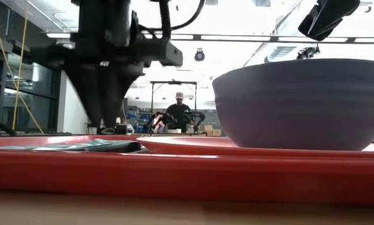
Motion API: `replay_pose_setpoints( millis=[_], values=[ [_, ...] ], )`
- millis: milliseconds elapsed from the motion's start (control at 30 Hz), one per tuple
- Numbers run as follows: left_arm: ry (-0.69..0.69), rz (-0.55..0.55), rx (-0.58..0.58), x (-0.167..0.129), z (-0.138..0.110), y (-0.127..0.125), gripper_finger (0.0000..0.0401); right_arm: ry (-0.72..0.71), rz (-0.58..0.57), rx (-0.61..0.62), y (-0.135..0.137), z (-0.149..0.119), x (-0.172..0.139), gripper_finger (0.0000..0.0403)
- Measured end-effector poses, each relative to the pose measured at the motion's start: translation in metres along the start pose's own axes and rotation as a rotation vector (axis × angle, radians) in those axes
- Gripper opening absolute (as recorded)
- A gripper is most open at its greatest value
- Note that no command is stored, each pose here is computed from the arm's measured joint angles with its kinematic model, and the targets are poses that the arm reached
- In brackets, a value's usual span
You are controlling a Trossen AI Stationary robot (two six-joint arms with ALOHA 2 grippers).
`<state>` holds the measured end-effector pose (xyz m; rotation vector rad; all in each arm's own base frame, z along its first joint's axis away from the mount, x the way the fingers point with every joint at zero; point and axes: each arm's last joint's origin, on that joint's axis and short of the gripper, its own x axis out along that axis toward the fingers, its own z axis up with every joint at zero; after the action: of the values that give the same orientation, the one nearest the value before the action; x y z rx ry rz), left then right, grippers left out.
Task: Set up tray
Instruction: Put the green spoon beside the green patterned fork on top of the blue napkin on the red tray
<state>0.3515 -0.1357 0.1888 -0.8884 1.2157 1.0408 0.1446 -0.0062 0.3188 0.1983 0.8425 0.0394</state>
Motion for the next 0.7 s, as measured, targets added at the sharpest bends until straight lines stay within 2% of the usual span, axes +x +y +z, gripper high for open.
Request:
replay_pose_setpoints(
  millis=[200, 367, 467, 567, 700],
  values=[
    [-0.051, -0.003, 0.003, -0.03, 0.006, 0.004, 0.0111, 0.0, 0.0, 0.0, 0.0, 0.0, 0.0, 0.0],
    [-0.139, 0.06, 0.003, -0.065, 0.02, 0.018, 0.0111, -0.002, -0.001, 0.0, 0.0, 0.0, 0.0, 0.0],
    [-0.226, 0.102, -0.002, -0.087, 0.034, 0.024, 0.0111, -0.004, -0.003, -0.001, 0.0, 0.0, 0.0, 0.0],
    [-0.344, 0.073, 0.05, -0.101, 0.048, 0.028, 0.0111, -0.005, -0.007, -0.004, 0.0, 0.0, 0.0, 0.0],
    [-0.456, 0.068, 0.039, -0.116, 0.07, 0.044, 0.0111, -0.003, -0.008, -0.004, 0.0, 0.0, 0.0, 0.0]
  ],
)
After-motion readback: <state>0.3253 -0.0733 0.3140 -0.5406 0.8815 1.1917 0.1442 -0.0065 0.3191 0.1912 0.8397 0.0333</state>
